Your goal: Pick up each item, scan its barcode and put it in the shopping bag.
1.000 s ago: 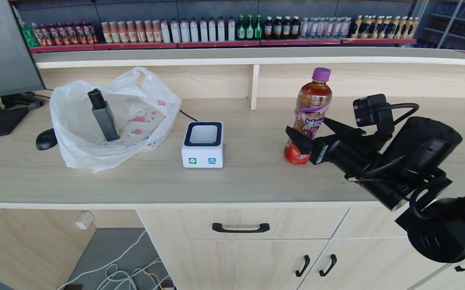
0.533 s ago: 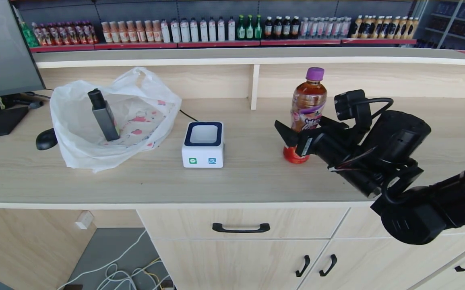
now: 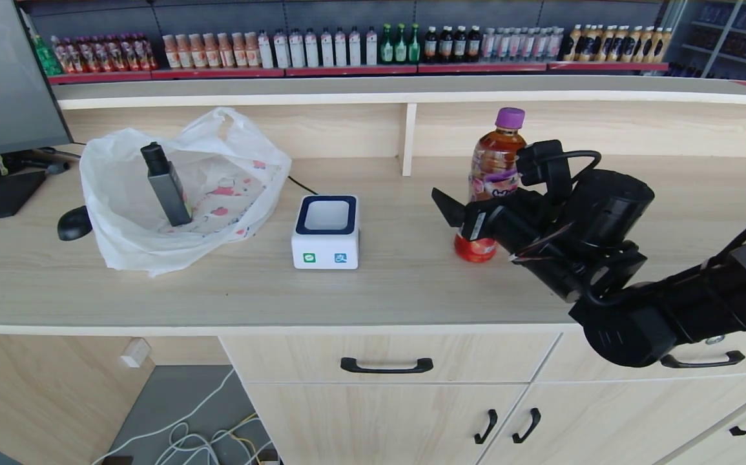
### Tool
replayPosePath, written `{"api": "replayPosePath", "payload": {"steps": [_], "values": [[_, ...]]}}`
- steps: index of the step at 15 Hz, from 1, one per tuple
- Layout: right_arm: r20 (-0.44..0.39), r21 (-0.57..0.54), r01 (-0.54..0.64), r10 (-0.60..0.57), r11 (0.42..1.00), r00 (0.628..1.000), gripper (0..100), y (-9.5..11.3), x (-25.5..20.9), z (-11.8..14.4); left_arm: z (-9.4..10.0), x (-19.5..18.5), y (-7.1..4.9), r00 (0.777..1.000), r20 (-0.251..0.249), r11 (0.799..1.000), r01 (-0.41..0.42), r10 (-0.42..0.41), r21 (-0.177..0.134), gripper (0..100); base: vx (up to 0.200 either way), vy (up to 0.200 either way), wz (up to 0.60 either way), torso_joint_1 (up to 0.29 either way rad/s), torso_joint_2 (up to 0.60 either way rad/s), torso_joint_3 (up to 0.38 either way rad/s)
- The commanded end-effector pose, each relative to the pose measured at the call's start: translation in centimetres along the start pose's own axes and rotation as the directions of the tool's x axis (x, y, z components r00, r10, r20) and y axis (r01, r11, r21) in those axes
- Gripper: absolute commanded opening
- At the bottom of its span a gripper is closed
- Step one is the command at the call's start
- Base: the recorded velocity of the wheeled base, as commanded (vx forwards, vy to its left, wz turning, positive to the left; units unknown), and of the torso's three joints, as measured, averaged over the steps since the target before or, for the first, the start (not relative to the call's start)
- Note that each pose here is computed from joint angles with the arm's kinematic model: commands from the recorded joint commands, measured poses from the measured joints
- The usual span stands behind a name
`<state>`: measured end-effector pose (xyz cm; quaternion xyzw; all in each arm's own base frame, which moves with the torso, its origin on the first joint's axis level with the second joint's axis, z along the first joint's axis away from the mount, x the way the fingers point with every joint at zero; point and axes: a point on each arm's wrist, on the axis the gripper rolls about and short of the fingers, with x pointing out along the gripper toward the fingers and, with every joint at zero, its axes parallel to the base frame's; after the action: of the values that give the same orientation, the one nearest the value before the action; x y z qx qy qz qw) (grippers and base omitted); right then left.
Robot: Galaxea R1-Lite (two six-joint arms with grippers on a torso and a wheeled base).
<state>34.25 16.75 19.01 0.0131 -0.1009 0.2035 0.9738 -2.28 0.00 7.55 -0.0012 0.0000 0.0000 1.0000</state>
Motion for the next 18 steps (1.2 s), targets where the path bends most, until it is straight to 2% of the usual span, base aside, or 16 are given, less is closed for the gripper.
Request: {"api": "replayPosePath", "payload": {"steps": [1, 7, 11, 12, 18], "values": [[-0.006, -0.001, 0.005, -0.005, 1.0, 1.0, 100, -0.2, 0.2, -0.4, 0.0, 0.0, 0.0, 1.0, 0.0, 1.0, 0.0, 0.0, -0.001, 100, 0.0, 0.0, 0.0, 0.0, 0.0, 0.0], [0.014, -0.003, 0.035, -0.035, 0.999, 0.999, 100, -1.4, 0.5, 0.1, 0.0, 0.0, 0.0, 1.0, 0.0, 1.0, 0.0, 0.0, -0.001, 100, 0.0, 0.0, 0.0, 0.0, 0.0, 0.0], [0.013, -0.002, 0.031, -0.03, 1.0, 0.999, 100, -1.3, 0.6, 0.0, 0.0, 0.0, 0.0, 1.0, 0.0, 1.0, 0.0, 0.0, -0.001, 100, 0.0, 0.0, 0.0, 0.0, 0.0, 0.0], [0.009, 0.0, 0.03, -0.03, 1.0, 0.999, 0, -1.3, 0.5, -0.1, 0.0, 0.0, 0.0, 1.0, 0.0, 1.0, 0.0, 0.0, -0.001, 100, 0.0, 0.0, 0.0, 0.0, 0.0, 0.0], [0.032, 0.014, 0.029, -0.029, 0.999, 0.999, 0, -1.4, 0.4, 0.7, 0.0, 0.0, 0.0, 1.0, 0.0, 1.0, 0.0, 0.0, -0.001, 100, 0.0, 0.0, 0.0, 0.0, 0.0, 0.0]]}}
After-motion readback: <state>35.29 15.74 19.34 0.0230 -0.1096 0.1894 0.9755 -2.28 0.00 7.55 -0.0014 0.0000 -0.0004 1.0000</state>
